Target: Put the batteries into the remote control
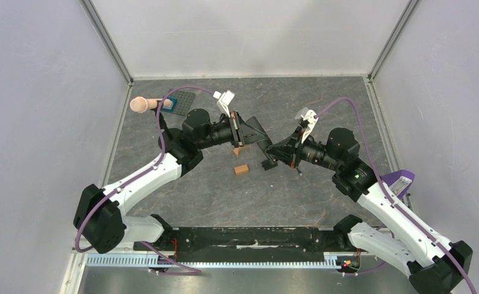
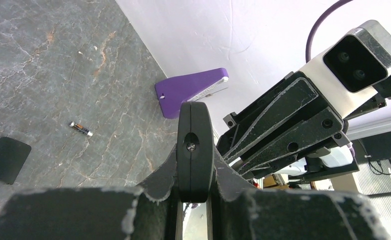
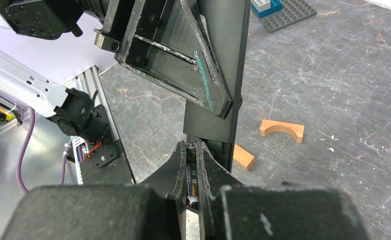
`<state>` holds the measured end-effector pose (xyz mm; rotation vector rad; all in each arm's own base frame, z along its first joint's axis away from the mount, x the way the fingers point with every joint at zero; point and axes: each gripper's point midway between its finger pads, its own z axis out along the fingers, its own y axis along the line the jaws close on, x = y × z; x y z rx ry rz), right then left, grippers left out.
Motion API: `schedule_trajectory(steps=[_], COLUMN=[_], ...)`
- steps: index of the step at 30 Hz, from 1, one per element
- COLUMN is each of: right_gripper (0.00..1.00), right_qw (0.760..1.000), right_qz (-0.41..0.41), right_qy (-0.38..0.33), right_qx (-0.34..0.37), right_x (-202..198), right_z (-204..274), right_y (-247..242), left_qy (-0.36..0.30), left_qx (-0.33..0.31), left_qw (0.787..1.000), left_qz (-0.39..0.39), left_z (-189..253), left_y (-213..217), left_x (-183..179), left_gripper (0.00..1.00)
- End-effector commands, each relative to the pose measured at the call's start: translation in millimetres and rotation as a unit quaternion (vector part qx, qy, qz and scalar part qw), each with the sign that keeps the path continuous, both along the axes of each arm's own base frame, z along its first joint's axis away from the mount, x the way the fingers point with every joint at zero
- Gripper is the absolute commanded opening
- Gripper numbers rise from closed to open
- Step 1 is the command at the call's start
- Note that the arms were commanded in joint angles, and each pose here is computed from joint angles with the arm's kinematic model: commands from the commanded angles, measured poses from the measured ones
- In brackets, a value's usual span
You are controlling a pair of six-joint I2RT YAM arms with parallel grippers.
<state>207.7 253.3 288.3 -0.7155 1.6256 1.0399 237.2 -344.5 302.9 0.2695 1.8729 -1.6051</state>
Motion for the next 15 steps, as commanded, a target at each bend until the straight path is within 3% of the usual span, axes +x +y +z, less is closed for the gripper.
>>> schedule_trajectory(steps=[1, 15], right_gripper=[0.08, 0.24], right_qw=[1.0, 0.999], right_qz=[-0.014, -0.019], right_qy=[0.005, 0.002], right_qx=[0.01, 0.034], right_x=[5, 5], right_z=[9, 30], right_y=[1, 1], left_qy=[-0.028, -0.03], left_qx=[-0.064, -0.063], left_qw=[0.998, 0.998], left_qz=[-0.005, -0.004], left_z=[42, 39], left_y=[-2, -2], left_x=[-2, -1], left_gripper=[0.02, 0.02])
